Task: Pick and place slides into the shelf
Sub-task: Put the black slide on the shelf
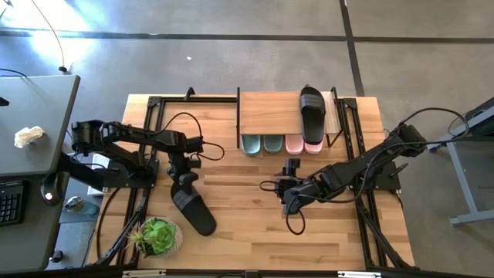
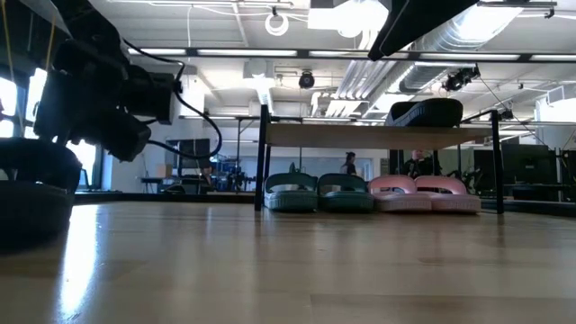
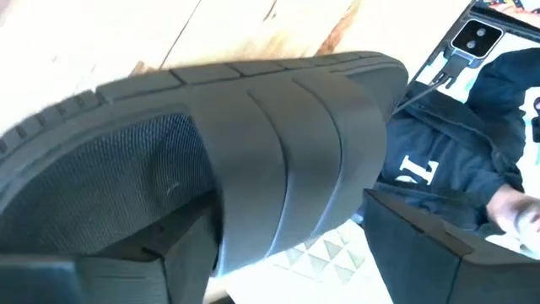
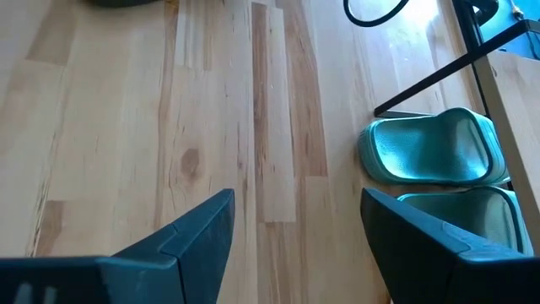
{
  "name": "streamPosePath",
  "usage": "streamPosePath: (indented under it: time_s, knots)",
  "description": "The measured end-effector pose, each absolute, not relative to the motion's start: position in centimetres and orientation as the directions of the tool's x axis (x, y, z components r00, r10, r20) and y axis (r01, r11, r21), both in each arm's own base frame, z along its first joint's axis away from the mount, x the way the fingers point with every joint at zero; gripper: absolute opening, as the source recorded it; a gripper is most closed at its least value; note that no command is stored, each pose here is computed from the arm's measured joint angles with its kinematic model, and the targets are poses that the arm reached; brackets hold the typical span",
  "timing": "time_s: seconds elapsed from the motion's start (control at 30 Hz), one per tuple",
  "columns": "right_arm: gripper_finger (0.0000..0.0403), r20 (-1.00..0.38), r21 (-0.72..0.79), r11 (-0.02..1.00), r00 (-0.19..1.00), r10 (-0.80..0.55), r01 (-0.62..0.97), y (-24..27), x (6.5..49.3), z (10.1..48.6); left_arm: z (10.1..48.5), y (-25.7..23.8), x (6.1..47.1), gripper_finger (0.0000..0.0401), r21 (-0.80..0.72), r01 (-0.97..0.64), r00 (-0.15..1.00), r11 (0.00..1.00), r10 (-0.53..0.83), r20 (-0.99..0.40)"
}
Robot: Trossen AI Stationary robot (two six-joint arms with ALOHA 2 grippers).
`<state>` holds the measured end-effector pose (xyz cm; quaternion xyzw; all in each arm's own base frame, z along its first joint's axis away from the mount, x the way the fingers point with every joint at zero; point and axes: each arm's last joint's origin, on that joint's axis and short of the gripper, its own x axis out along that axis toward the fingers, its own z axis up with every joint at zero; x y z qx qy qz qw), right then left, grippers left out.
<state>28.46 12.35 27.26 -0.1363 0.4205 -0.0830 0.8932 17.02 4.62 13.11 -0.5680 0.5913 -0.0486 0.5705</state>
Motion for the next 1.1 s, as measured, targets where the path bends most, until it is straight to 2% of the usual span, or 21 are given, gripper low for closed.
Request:
streamPosePath:
  time_s: [0.13,0.5,0.7,1.1]
  knots:
    - [0.0248,-0.729,-0.314,0.949,0.632,-0.263,0.034,12.35,28.46,27.26,13.10,4.62,17.21,0.0225,-0.711,-0.603,0.303,0.362,-0.720,-0.624]
    - [0.0248,-0.728,-0.314,0.949,0.633,-0.263,0.034,12.35,28.46,27.26,13.09,4.70,17.26,0.0077,-0.713,-0.599,0.309,0.365,-0.715,-0.626]
    - [0.0248,-0.728,-0.314,0.949,0.633,-0.264,0.034,12.35,28.46,27.26,13.11,4.76,17.40,0.0011,-0.728,-0.569,0.320,0.383,-0.712,-0.625]
    - [0.0248,-0.719,-0.325,0.944,0.635,-0.283,0.053,12.29,28.47,27.29,13.70,4.92,17.96,0.0008,-0.771,-0.496,0.343,0.399,-0.726,-0.596]
